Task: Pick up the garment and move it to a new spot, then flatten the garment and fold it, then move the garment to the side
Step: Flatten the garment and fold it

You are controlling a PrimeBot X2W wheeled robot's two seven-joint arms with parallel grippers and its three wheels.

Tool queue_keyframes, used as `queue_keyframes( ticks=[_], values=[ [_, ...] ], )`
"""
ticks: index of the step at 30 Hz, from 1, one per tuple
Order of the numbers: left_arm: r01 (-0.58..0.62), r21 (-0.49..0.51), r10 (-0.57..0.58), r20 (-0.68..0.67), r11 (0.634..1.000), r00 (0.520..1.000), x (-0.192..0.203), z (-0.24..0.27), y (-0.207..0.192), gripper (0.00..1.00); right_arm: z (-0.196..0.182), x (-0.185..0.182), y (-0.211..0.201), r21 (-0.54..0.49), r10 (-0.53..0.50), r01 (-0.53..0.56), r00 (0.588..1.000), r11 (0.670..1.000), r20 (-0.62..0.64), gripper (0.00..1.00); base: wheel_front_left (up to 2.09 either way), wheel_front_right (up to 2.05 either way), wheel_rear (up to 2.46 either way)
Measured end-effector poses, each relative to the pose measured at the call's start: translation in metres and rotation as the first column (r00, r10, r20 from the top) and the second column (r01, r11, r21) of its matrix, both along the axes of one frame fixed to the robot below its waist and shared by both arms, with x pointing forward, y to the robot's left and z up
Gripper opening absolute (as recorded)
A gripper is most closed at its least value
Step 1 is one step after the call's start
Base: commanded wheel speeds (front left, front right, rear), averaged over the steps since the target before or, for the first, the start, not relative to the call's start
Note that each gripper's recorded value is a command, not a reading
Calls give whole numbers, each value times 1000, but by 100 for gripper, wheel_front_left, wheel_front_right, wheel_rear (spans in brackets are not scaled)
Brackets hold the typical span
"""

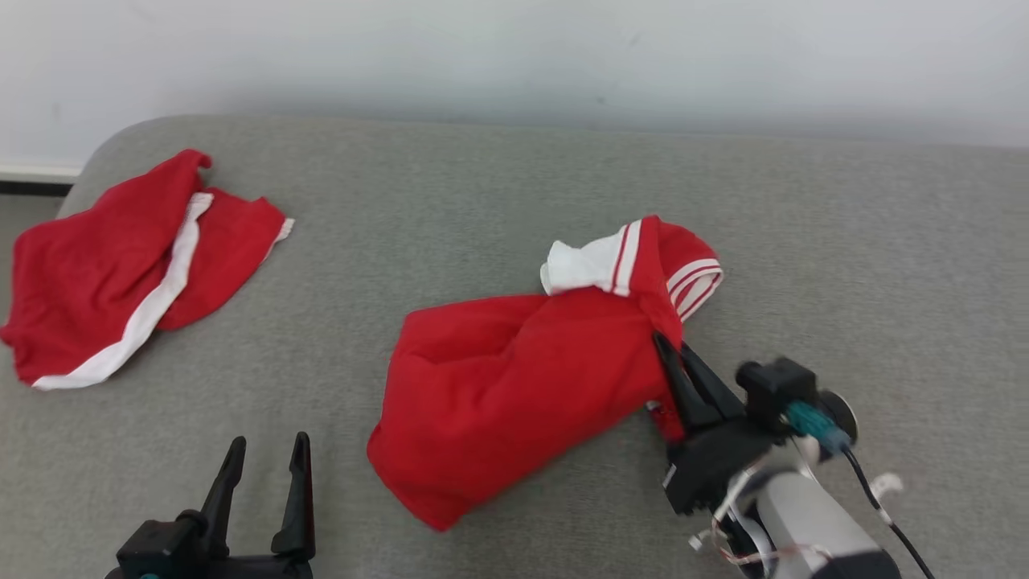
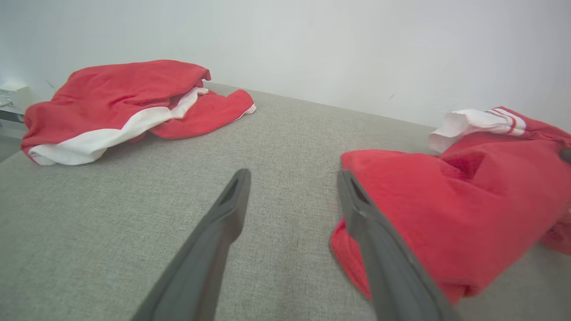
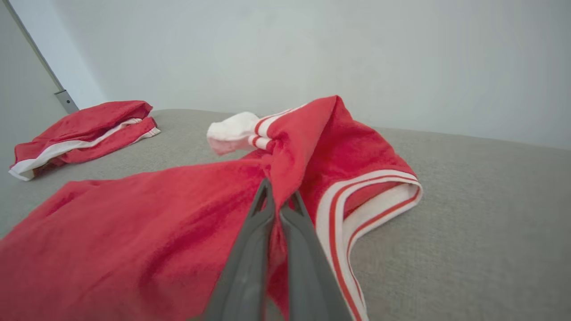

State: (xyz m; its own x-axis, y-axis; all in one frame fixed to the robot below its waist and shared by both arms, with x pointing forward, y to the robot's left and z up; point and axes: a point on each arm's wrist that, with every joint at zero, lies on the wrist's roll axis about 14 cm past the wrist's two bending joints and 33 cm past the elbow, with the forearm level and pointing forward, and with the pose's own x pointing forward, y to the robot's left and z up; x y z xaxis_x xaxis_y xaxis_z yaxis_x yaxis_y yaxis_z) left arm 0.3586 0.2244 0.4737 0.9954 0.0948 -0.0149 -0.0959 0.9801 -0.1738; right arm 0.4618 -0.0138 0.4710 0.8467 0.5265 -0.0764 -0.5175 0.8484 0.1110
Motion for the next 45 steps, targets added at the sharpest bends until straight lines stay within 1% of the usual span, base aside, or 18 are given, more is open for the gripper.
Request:
queue_keyframes(
  ticks=[1,2,3,6,10,14,15,16,17,21,25,28,30,32,35,39,44,45],
  values=[
    [11,-1,-11,3,1000,1000,3,1,-3,100,-1,-5,-10,7,-21,21,1000,1000,1,0,0,0,0],
    [35,-4,-35,8,999,999,8,2,-11,100,-3,-15,-30,27,-72,72,997,997,0,0,0,0,0],
    [45,-5,-45,11,999,999,10,2,-14,100,-5,-21,-40,37,-101,101,995,994,-6,0,0,0,0],
    [75,-8,-75,15,997,997,16,3,-24,100,-11,-38,-72,68,-193,195,981,978,-29,0,0,0,0],
    [112,-10,-112,13,994,994,20,1,-36,100,-31,-68,-111,79,-313,320,945,944,-94,0,0,0,0],
    [131,-13,-131,11,991,991,24,0,-43,100,-52,-97,-130,77,-384,401,907,913,-173,0,0,0,0],
    [136,-14,-136,11,991,991,24,0,-44,100,-56,-102,-131,76,-394,413,900,907,-187,11,0,0,0],
    [139,-14,-139,10,990,990,25,-1,-45,100,-56,-105,-133,80,-402,423,896,903,-189,95,0,0,0],
    [141,-15,-141,9,990,990,25,-1,-46,100,-54,-106,-134,83,-407,427,895,901,-185,100,0,0,0],
    [151,-14,-151,18,988,988,25,2,-49,100,-34,-101,-138,91,-420,431,900,898,-115,100,0,0,0],
    [157,-7,-156,37,988,987,24,9,-51,100,-7,-96,-139,73,-409,409,912,910,-4,100,0,0,0],
    [157,0,-157,46,988,987,22,12,-51,100,6,-94,-130,44,-366,364,929,930,60,100,0,0,0],
    [156,1,-156,48,988,987,19,13,-50,100,10,-91,-118,31,-325,324,943,946,73,100,0,0,0],
    [154,2,-153,50,988,987,17,14,-50,100,15,-84,-107,-3,-272,274,958,962,95,100,0,0,0],
    [139,3,-139,51,990,989,13,15,-45,100,21,-71,-91,-44,-204,210,973,977,111,100,0,0,0],
    [117,5,-118,53,993,992,6,16,-38,100,25,-55,-71,-89,-134,144,985,986,108,100,0,0,0],
    [85,5,-86,53,996,995,-2,16,-28,100,9,-36,-54,-173,-81,86,996,981,39,100,0,0,0],
    [85,5,-86,53,996,995,-2,16,-28,100,9,-36,-54,-173,-81,86,996,981,39,100,0,0,0]
  ],
)
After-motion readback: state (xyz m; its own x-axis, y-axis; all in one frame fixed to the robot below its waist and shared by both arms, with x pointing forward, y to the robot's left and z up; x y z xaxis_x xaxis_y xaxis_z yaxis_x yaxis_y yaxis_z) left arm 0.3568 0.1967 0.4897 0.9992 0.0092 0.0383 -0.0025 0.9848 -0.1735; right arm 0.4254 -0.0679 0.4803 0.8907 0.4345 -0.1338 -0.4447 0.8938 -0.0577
